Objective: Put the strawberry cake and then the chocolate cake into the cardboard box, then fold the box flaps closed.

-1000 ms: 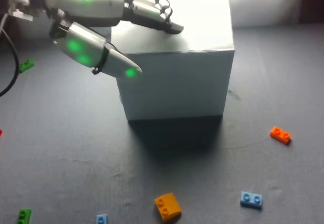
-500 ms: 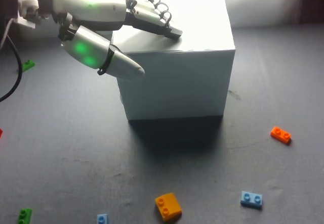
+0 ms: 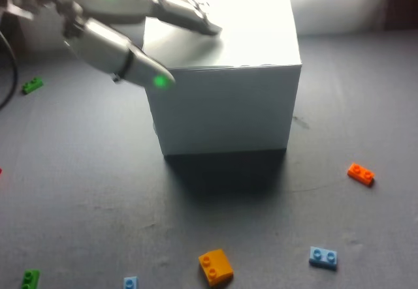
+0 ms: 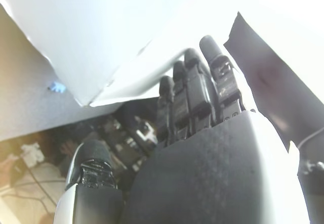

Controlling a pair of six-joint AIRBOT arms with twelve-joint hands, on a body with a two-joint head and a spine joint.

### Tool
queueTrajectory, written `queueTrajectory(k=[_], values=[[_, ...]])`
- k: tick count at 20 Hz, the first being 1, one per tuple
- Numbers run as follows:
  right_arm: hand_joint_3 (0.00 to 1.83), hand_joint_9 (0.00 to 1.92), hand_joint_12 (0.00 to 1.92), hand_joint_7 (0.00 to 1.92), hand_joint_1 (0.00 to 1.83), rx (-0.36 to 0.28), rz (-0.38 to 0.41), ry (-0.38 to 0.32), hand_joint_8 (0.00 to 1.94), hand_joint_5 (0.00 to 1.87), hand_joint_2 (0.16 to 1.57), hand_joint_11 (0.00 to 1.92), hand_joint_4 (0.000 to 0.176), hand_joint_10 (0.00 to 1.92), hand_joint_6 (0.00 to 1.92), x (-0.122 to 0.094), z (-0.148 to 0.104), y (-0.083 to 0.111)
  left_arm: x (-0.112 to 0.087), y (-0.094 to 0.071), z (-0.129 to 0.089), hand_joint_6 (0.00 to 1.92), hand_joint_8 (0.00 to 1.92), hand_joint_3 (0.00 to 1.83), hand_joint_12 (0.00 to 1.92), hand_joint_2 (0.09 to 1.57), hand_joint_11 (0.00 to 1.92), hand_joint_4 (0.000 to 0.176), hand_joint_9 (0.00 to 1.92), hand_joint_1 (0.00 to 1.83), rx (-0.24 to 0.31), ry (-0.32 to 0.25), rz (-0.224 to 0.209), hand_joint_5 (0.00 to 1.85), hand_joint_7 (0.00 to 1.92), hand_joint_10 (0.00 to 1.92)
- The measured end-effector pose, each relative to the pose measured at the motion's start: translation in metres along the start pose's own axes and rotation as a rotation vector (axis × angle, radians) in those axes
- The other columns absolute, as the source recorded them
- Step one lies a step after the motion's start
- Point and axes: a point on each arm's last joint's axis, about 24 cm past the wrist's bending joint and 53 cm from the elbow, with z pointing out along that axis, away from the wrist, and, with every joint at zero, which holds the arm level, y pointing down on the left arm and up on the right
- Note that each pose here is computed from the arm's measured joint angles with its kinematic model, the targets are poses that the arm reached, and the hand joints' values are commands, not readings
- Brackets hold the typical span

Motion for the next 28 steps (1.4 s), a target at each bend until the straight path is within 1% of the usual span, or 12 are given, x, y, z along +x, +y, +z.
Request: queueTrajectory(k=[3, 7, 13, 15, 17, 19, 20, 21, 23, 25, 26, 28], values=[[0.00, 0.24, 0.82, 0.27, 0.00, -0.001, -0.001, 0.001, 0.00, 0.24, 1.27, 0.00, 0.000, 0.01, 0.00, 0.000, 0.000, 0.000, -0.018, 0.019, -0.019, 0.00, 0.00, 0.00, 0.87, 1.19, 0.00, 0.000, 0.31, 0.00, -0.052, -0.035, 0.022, 0.24, 0.31, 0.00], [0.00, 0.24, 0.78, 0.26, 0.00, 0.000, -0.001, 0.002, 0.00, 0.24, 1.26, 0.00, 0.000, 0.01, 0.00, 0.000, 0.000, 0.000, -0.024, 0.026, -0.037, 0.01, 0.01, 0.00, 0.89, 1.19, 0.00, 0.000, 0.32, 0.00, -0.060, -0.021, 0.055, 0.26, 0.32, 0.00], [0.00, 0.26, 0.85, 0.28, 0.00, 0.002, -0.005, 0.010, 0.01, 0.26, 1.27, 0.00, 0.000, 0.01, 0.01, 0.002, 0.000, -0.001, -0.001, 0.039, -0.071, 0.00, 0.00, 0.00, 0.87, 1.19, 0.00, 0.000, 0.30, 0.00, -0.054, 0.078, 0.026, 0.25, 0.31, 0.00], [0.00, 0.34, 0.98, 0.44, 0.00, -0.002, -0.017, 0.017, 0.05, 0.39, 1.25, 0.00, 0.000, 0.04, 0.06, 0.004, 0.000, 0.000, 0.005, 0.039, -0.081, 0.02, 0.02, 0.00, 0.91, 1.19, 0.03, 0.000, 0.35, 0.00, -0.046, 0.096, 0.016, 0.30, 0.37, 0.01], [0.00, 0.56, 1.28, 0.68, 0.00, -0.004, -0.026, 0.028, 0.11, 0.59, 1.25, 0.00, 0.000, 0.16, 0.14, 0.007, 0.000, 0.001, 0.006, 0.034, -0.087, 0.02, 0.02, 0.00, 1.08, 1.20, 0.14, 0.000, 0.59, 0.00, -0.023, 0.105, 0.010, 0.46, 0.61, 0.04], [0.00, 0.55, 1.79, 0.84, 0.03, -0.004, -0.028, 0.032, 0.38, 0.74, 1.27, 0.07, 0.000, 1.01, 0.33, 0.008, 0.000, 0.001, 0.009, 0.026, -0.093, 0.03, 0.04, 0.00, 1.24, 1.23, 0.34, 0.000, 0.84, 0.06, 0.006, 0.111, -0.002, 0.69, 0.86, 0.11], [0.00, 0.56, 1.89, 0.86, 0.01, -0.003, -0.028, 0.032, 0.62, 0.78, 1.29, 0.21, 0.000, 1.26, 0.49, 0.008, 0.000, 0.001, 0.013, 0.023, -0.095, 0.02, 0.05, 0.00, 1.35, 1.25, 0.41, 0.000, 0.91, 0.13, 0.014, 0.125, -0.001, 0.84, 0.98, 0.24], [0.00, 0.70, 1.92, 0.97, 0.00, -0.003, -0.028, 0.032, 0.75, 0.87, 1.29, 0.35, 0.000, 1.34, 0.62, 0.008, 0.000, 0.001, 0.018, 0.021, -0.098, 0.04, 0.12, 0.00, 1.49, 1.27, 0.45, 0.000, 0.88, 0.16, 0.017, 0.142, 0.002, 0.97, 1.10, 0.68], [0.00, 0.98, 1.92, 1.16, 0.00, -0.005, -0.029, 0.032, 1.05, 0.94, 1.29, 0.64, 0.000, 1.54, 0.98, 0.008, 0.000, 0.001, 0.027, 0.015, -0.104, 0.14, 0.76, 0.00, 1.70, 1.31, 0.58, 0.000, 0.87, 0.19, 0.033, 0.166, 0.000, 1.13, 1.08, 1.31], [0.01, 1.17, 1.92, 1.25, 0.00, -0.005, -0.032, 0.034, 1.45, 1.06, 1.32, 0.99, 0.000, 1.80, 1.33, 0.008, 0.000, 0.001, 0.035, 0.009, -0.109, 0.86, 1.20, 0.00, 1.82, 1.33, 0.74, 0.000, 0.95, 0.21, 0.042, 0.180, -0.007, 0.99, 1.02, 1.58], [0.01, 1.21, 1.92, 1.26, 0.00, -0.005, -0.031, 0.034, 1.54, 1.09, 1.33, 1.08, 0.000, 1.86, 1.39, 0.008, 0.000, 0.001, 0.041, 0.005, -0.110, 1.08, 1.28, 0.00, 1.84, 1.34, 0.76, 0.000, 0.94, 0.22, 0.049, 0.195, -0.008, 0.92, 1.01, 1.63], [0.02, 1.25, 1.92, 1.25, 0.00, -0.005, -0.032, 0.034, 1.63, 1.07, 1.38, 1.18, 0.000, 1.92, 1.48, 0.008, 0.000, 0.001, 0.045, -0.001, -0.110, 1.23, 1.35, 0.00, 1.84, 1.36, 0.75, 0.000, 0.95, 0.23, 0.063, 0.208, -0.006, 0.88, 1.01, 1.67]])
